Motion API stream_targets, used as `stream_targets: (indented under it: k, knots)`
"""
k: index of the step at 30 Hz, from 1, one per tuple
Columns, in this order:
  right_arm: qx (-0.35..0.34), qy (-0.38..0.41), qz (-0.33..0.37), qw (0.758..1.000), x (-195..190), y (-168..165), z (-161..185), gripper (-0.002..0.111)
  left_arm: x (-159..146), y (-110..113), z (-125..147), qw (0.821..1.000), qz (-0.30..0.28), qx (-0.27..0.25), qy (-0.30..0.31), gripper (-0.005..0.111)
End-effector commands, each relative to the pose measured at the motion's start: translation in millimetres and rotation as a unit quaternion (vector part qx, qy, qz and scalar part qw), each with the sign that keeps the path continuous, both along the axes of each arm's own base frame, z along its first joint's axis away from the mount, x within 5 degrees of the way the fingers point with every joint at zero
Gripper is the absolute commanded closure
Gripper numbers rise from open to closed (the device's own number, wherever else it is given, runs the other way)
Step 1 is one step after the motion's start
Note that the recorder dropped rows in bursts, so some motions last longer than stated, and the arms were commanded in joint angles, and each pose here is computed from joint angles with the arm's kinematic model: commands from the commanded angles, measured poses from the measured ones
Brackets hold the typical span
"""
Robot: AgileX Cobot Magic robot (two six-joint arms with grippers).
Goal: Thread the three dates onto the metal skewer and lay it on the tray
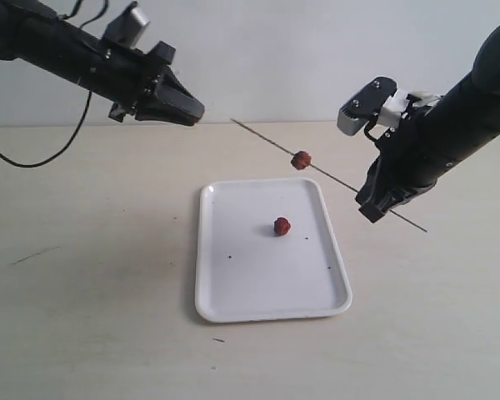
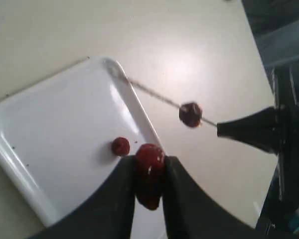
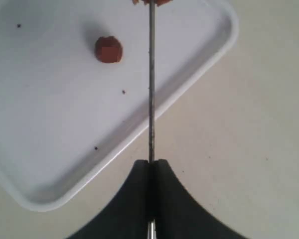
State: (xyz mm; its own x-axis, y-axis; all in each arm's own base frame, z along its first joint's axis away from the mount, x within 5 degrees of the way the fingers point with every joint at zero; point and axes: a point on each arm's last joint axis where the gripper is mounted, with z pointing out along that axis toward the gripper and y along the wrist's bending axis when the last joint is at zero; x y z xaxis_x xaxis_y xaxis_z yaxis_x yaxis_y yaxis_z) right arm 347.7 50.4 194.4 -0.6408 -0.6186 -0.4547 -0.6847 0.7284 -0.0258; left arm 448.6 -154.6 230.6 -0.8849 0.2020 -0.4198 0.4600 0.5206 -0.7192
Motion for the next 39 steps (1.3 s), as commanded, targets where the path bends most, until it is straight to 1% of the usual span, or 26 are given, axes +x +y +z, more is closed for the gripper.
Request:
stream_targets:
  k: [1, 5, 9, 11, 17, 21, 25, 39]
  knots:
    - [-0.007, -0.025, 0.04, 0.999, -2.2, 0.0, -0.1, 0.108, 5.7, 19.2, 9.9, 0.999, 0.022, -0.025, -0.004, 0.086]
    - [0.006, -0.038, 0.061, 0.997, -1.5, 3.5, 1.5, 0.108, 6.5, 21.0, 10.8, 0.999, 0.026, -0.03, -0.004, 0.086]
    - [0.044, -0.06, 0.114, 0.991, -2.5, 12.9, 5.6, 0.108, 6.4, 19.3, 12.0, 0.999, 0.027, -0.038, -0.002, 0.086]
    - [0.05, -0.064, 0.13, 0.988, -3.2, 14.8, 6.4, 0.108, 6.6, 18.9, 12.8, 0.999, 0.029, -0.044, -0.002, 0.086]
    - [0.035, -0.067, 0.107, 0.991, -3.8, -0.3, -1.1, 0.108, 6.7, 18.5, 13.6, 0.998, 0.03, -0.049, -0.001, 0.086]
    - [0.051, -0.071, 0.095, 0.992, -2.5, -8.2, 0.5, 0.108, 6.7, 18.5, 13.6, 0.998, 0.03, -0.049, -0.001, 0.086]
    - [0.076, -0.078, 0.123, 0.986, -4.1, -2.6, 3.0, 0.108, 6.3, 18.0, 12.8, 0.999, 0.028, -0.043, -0.002, 0.086]
    - [0.078, -0.082, 0.117, 0.987, -3.0, -2.7, 3.5, 0.108, 6.3, 17.9, 12.8, 0.998, 0.033, -0.045, 0.008, 0.086]
